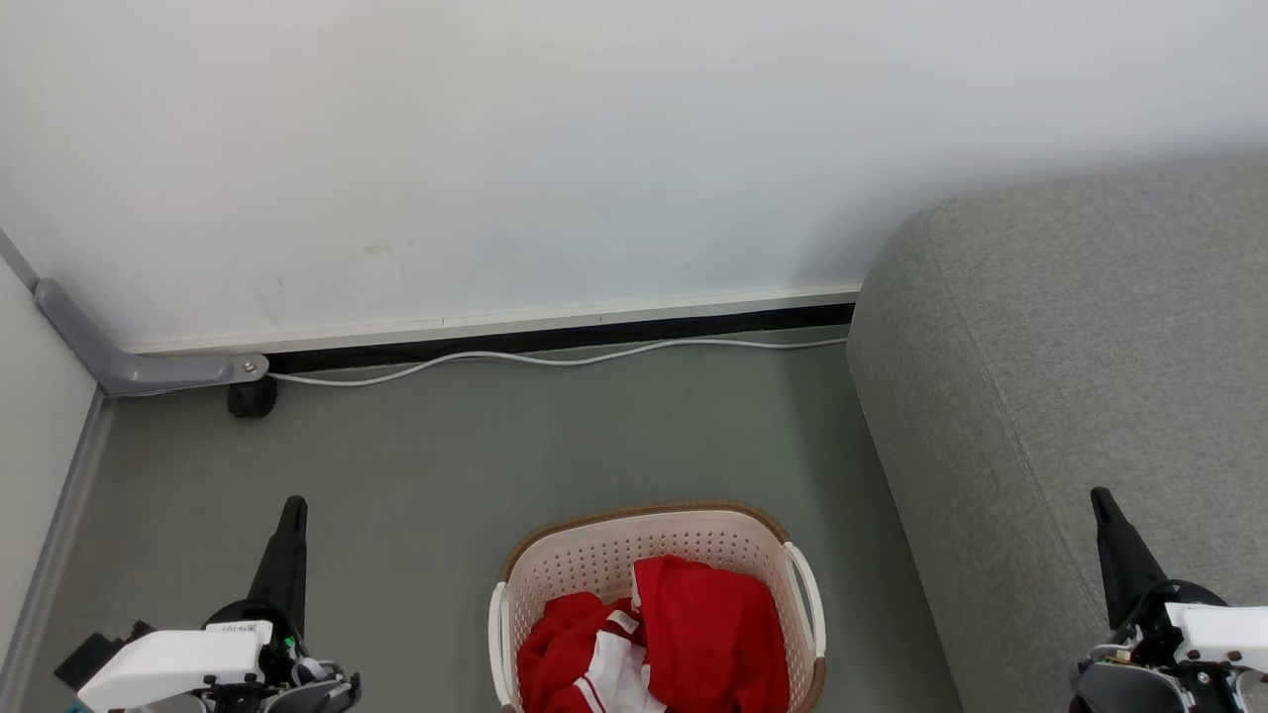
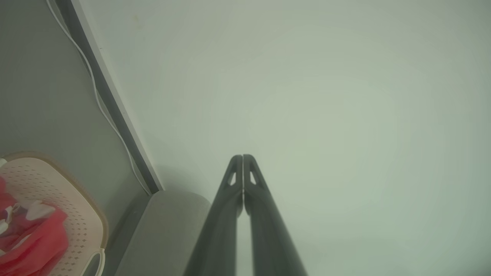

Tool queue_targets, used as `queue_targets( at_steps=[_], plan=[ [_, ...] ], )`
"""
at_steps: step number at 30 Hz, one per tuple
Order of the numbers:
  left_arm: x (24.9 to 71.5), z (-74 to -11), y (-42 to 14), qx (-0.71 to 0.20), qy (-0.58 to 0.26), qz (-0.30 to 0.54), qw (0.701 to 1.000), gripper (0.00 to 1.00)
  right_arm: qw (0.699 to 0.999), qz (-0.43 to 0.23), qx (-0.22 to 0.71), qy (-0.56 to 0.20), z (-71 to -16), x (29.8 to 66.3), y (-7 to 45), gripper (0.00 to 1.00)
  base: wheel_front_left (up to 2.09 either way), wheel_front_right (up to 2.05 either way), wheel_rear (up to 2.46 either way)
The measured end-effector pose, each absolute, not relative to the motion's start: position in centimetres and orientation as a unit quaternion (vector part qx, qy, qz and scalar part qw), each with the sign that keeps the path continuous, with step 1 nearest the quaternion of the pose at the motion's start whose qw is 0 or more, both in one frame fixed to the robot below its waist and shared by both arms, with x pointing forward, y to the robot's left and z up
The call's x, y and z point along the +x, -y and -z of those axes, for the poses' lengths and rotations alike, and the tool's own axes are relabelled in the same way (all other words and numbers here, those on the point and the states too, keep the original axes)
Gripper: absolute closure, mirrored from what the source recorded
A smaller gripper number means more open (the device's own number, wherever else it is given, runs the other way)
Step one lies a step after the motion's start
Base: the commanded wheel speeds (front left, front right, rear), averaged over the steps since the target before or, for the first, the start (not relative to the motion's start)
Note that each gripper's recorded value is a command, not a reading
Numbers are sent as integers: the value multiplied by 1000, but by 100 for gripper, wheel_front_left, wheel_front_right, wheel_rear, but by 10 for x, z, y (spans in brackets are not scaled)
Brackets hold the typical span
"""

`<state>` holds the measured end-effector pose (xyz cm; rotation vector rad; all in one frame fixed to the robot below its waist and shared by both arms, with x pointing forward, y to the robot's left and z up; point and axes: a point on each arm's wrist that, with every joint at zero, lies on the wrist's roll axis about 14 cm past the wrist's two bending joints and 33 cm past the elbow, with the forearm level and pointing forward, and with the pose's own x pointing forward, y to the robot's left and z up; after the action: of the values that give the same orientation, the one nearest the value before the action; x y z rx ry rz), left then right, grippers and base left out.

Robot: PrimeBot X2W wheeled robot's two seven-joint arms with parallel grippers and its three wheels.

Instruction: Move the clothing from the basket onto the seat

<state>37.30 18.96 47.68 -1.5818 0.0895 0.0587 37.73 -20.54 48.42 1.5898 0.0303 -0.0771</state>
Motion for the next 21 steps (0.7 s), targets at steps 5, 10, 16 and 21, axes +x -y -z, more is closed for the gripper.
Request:
queue_targets(
  at_steps=[5, 10, 16, 21],
  plan=[
    [373, -477, -190, -711, -40, -26, 702, 100, 700, 35, 714, -14, -484, 377, 205, 100, 0, 0, 0],
    [373, -477, -190, -711, -40, -26, 702, 100, 700, 35, 714, -14, -484, 377, 205, 100, 0, 0, 0],
    [373, -477, -190, -711, -40, -26, 702, 100, 700, 35, 714, -14, -484, 377, 205, 100, 0, 0, 0],
    [373, -477, -190, -711, -40, -26, 702, 100, 700, 35, 714, -14, -484, 377, 205, 100, 0, 0, 0]
  ],
)
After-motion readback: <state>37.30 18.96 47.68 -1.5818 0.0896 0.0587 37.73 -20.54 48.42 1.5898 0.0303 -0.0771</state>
